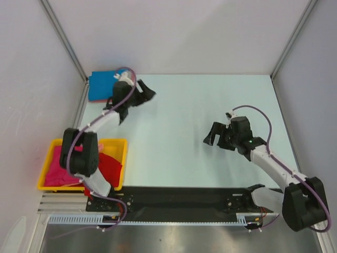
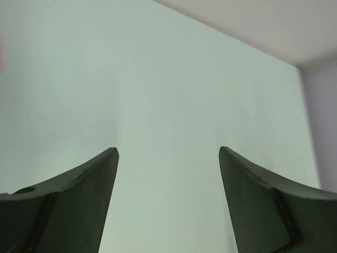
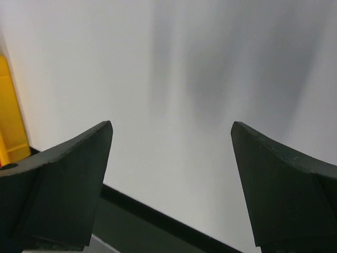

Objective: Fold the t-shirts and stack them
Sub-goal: Neatly place the folded tshirt to the corner

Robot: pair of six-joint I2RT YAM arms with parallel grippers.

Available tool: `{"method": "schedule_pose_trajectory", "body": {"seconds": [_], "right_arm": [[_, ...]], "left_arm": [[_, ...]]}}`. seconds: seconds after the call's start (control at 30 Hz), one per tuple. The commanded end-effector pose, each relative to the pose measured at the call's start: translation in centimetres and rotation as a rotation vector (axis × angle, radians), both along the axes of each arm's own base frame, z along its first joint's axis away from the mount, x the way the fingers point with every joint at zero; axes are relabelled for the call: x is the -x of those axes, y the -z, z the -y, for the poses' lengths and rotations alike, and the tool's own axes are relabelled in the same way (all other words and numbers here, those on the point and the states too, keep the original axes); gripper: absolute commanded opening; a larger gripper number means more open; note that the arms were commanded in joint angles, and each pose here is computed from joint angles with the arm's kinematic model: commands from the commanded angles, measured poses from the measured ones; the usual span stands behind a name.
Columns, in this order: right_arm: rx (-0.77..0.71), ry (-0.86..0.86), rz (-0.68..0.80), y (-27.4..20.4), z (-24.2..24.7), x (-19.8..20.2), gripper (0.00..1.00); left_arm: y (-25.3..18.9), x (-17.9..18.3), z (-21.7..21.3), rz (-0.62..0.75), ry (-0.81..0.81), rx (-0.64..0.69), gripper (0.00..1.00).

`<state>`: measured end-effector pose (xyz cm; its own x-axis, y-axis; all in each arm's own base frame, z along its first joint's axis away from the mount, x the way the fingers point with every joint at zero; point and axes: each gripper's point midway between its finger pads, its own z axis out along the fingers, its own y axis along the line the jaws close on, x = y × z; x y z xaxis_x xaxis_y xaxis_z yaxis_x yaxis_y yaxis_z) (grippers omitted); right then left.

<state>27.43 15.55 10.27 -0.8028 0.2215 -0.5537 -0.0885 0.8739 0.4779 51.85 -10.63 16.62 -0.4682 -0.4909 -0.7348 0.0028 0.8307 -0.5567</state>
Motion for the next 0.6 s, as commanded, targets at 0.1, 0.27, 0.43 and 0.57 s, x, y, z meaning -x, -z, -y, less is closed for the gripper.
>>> {"method": "schedule_pose_trajectory", "body": {"seconds": [0.1,0.27,0.43,0.57], "right_arm": [[-0.236,0.106,0.042,-1.6,-0.3,2.7,1.0],[-0.326,0.158,0.121,-2.6,1.8,5.3,1.0],[-0.425,0.278,0.081,0.0,3.0,8.6,1.0],[-0.514,0.242,-0.012,2.5,1.7,10.8,1.0]], "left_arm": [[-7.4,15.5,12.6,0.154,0.368,0.309,0.86],[-7.2,26.4,16.2,0.124,0.607,0.448,0.88],[-6.3,32.9,13.5,0.201,0.632,0.581,0.89],[-6.0,36.3,10.9,0.244,0.58,0.794,0.93]]}}
